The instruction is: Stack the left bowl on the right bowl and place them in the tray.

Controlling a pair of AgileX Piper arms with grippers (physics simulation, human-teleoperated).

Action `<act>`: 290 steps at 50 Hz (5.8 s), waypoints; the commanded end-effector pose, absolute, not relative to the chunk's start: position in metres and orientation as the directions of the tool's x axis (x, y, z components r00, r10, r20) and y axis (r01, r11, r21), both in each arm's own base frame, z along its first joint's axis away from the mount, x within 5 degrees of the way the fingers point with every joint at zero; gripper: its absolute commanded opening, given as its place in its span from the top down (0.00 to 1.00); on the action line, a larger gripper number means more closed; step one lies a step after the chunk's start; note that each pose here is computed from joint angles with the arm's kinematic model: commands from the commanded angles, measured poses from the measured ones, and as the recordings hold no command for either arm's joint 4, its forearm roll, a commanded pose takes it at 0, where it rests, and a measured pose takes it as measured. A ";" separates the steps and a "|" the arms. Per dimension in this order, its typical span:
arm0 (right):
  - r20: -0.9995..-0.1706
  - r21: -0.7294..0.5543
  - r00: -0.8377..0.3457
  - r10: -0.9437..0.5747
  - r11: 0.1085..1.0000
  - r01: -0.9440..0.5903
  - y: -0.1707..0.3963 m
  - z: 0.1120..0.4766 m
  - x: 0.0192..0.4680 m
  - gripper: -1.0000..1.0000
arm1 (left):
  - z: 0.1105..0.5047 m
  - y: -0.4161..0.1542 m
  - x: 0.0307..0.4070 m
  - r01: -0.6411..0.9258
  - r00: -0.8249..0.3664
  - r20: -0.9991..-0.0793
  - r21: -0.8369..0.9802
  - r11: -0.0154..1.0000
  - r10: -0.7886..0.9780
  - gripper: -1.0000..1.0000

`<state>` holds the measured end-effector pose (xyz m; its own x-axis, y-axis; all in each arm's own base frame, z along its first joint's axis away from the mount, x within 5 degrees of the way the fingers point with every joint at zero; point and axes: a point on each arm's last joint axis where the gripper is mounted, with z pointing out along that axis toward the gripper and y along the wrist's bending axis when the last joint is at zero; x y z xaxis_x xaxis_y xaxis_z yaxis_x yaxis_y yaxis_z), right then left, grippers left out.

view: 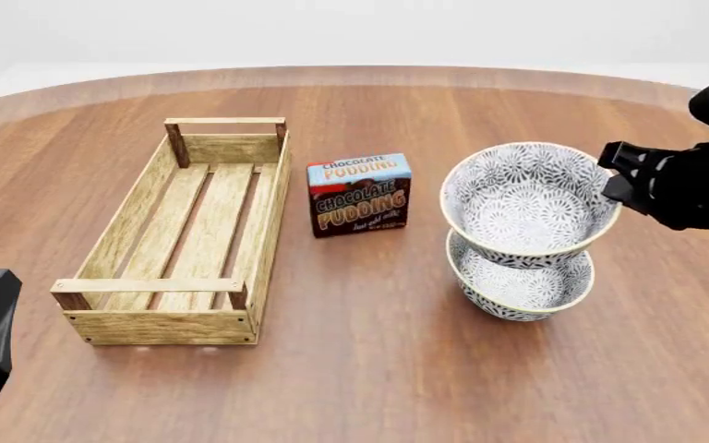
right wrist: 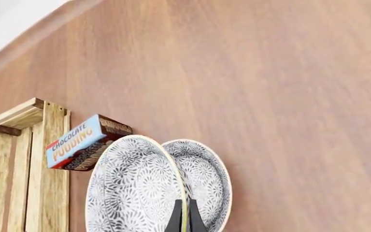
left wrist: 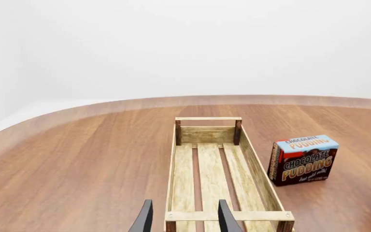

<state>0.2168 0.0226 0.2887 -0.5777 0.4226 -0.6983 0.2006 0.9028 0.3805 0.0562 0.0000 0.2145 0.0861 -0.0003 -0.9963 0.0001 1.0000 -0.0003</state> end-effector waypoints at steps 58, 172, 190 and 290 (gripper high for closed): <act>-0.644 0.359 -0.631 0.433 0.899 0.250 0.020 0.244 0.224 1.00 | 0.215 0.000 0.056 0.000 0.086 -0.996 0.000 1.000 0.000 0.00; -0.509 0.287 -0.767 0.391 0.917 0.278 0.033 0.182 0.245 0.00 | 0.215 0.000 0.056 0.000 0.086 -0.996 0.000 1.000 0.000 0.00; -0.507 0.310 -0.760 0.406 0.909 0.278 0.039 0.180 0.241 1.00 | 0.215 0.000 0.056 0.000 0.086 -0.996 0.000 1.000 0.000 0.00; -0.768 0.262 -0.625 0.137 0.958 -0.113 0.100 0.434 0.309 1.00 | 0.215 0.000 0.056 0.000 0.086 -0.996 0.000 1.000 0.000 0.00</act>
